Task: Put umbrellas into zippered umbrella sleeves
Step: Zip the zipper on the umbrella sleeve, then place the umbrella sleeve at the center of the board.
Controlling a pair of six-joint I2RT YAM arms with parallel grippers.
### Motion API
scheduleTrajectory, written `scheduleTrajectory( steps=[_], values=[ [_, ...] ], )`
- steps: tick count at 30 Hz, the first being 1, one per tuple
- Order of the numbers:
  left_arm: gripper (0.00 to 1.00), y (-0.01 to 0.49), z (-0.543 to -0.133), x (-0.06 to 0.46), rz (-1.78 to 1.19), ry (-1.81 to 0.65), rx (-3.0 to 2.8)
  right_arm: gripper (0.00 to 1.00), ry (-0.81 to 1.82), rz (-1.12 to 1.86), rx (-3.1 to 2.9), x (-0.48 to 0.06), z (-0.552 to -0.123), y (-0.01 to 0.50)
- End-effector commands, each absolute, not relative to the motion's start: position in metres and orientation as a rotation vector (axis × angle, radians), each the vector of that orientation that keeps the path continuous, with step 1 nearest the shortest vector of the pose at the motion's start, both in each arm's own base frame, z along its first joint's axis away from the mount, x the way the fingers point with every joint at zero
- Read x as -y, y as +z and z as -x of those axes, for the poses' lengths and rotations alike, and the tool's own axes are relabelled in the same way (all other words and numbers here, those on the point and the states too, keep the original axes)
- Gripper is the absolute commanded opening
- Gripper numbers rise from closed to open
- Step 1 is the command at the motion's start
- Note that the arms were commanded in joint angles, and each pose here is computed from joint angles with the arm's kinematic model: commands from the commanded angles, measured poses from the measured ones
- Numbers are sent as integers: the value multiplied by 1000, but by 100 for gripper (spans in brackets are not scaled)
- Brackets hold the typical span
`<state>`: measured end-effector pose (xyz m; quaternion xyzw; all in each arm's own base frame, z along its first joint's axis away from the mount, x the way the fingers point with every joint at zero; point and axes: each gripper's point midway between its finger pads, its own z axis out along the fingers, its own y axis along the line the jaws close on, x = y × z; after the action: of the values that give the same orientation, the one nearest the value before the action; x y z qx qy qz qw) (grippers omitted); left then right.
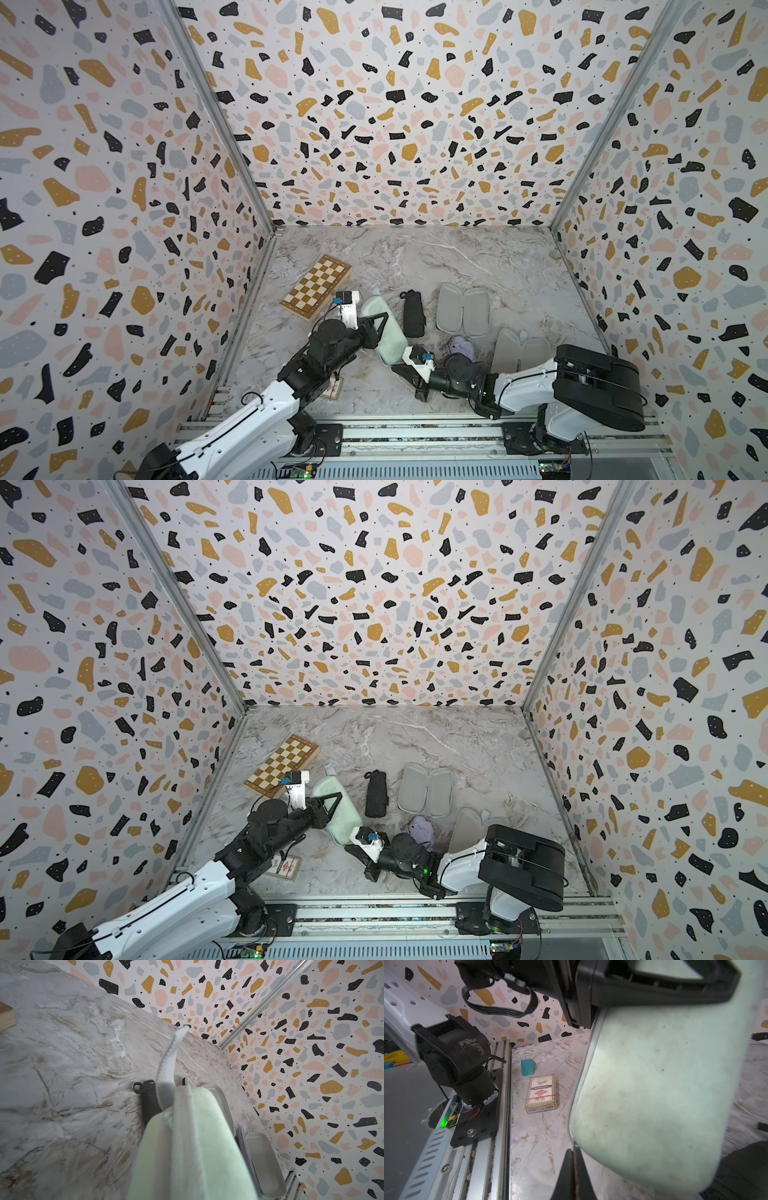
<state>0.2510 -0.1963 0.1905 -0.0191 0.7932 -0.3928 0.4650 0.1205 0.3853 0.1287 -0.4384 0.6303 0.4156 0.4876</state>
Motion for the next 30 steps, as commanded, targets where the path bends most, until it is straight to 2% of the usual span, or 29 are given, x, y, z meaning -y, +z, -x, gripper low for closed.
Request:
scheduleTrajectory(
  steps=[1, 6, 10, 15, 21, 23, 26, 28, 30],
  values=[
    [0, 221, -262, 191, 98, -999, -1786, 0, 1279, 997, -1309, -409, -90, 206],
    [0, 217, -255, 196, 90, -1066, -1782, 0, 1250, 905, -1373, -411, -106, 208],
    [0, 201, -250, 189, 98, -1018, -1838, 0, 1220, 937, -1437, -410, -107, 188],
    [13, 166, -236, 194, 98, -1091, -1916, 0, 1132, 976, -1596, -404, -113, 136],
    [18, 115, -227, 197, 146, -1131, -2042, 0, 1080, 997, -1693, -401, -111, 103],
    [25, 103, -224, 193, 162, -1105, -2066, 0, 1052, 1002, -1721, -400, -112, 94],
    [51, 92, -219, 190, 162, -1081, -2108, 0, 1038, 1011, -1755, -398, -111, 84],
    [59, 86, -214, 187, 161, -1070, -2130, 0, 1029, 1009, -1772, -397, -112, 80],
    [72, 78, -210, 181, 170, -1045, -2150, 0, 1022, 993, -1779, -396, -114, 79]
  ],
)
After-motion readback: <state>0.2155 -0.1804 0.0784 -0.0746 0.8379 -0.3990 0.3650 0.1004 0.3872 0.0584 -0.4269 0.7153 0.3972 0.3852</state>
